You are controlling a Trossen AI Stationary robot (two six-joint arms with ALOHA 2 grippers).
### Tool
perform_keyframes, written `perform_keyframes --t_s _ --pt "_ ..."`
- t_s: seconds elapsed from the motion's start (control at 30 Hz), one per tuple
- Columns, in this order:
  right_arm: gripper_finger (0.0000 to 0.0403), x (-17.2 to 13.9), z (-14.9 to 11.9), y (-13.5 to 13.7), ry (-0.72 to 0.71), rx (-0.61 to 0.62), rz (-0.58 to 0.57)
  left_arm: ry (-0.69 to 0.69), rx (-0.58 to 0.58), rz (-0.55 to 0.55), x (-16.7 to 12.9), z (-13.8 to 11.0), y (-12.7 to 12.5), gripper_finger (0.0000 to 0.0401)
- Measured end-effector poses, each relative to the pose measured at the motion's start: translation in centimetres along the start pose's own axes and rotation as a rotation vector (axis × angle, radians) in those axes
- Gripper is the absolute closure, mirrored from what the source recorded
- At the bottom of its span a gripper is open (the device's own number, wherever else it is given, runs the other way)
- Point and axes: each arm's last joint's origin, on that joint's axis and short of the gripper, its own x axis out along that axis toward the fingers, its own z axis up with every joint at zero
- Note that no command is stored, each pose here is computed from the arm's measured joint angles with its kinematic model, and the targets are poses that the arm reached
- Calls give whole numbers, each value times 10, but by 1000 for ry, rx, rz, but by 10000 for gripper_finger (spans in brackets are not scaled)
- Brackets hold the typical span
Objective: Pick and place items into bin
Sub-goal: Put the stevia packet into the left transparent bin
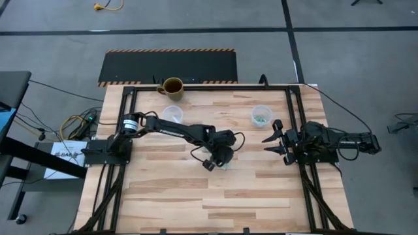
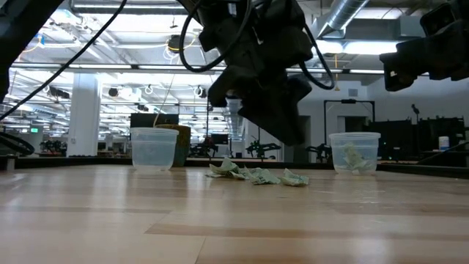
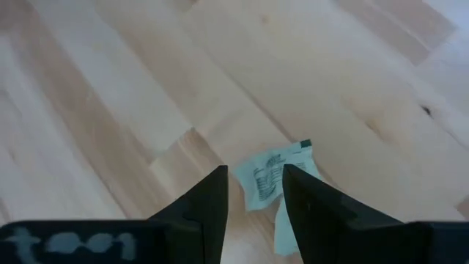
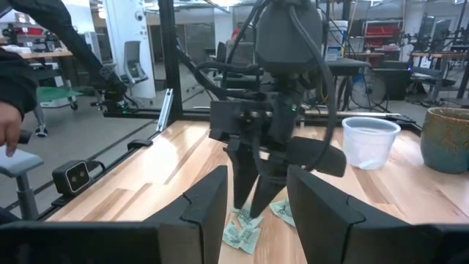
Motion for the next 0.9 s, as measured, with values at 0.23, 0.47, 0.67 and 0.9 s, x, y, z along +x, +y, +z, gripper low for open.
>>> perform_keyframes --t_s 0.23,0.47,0.67,0.9 --pt "269 0 0 0 0 0 0 -15 61 13 0 3 0 280" --pt "269 0 0 0 1 0 0 -3 1 -10 16 -1 -4 280" --pt "269 0 0 0 -2 -1 0 -12 -29 -20 22 -3 -2 280" --pt "270 0 0 0 -1 0 0 18 -69 -56 32 -10 -5 280"
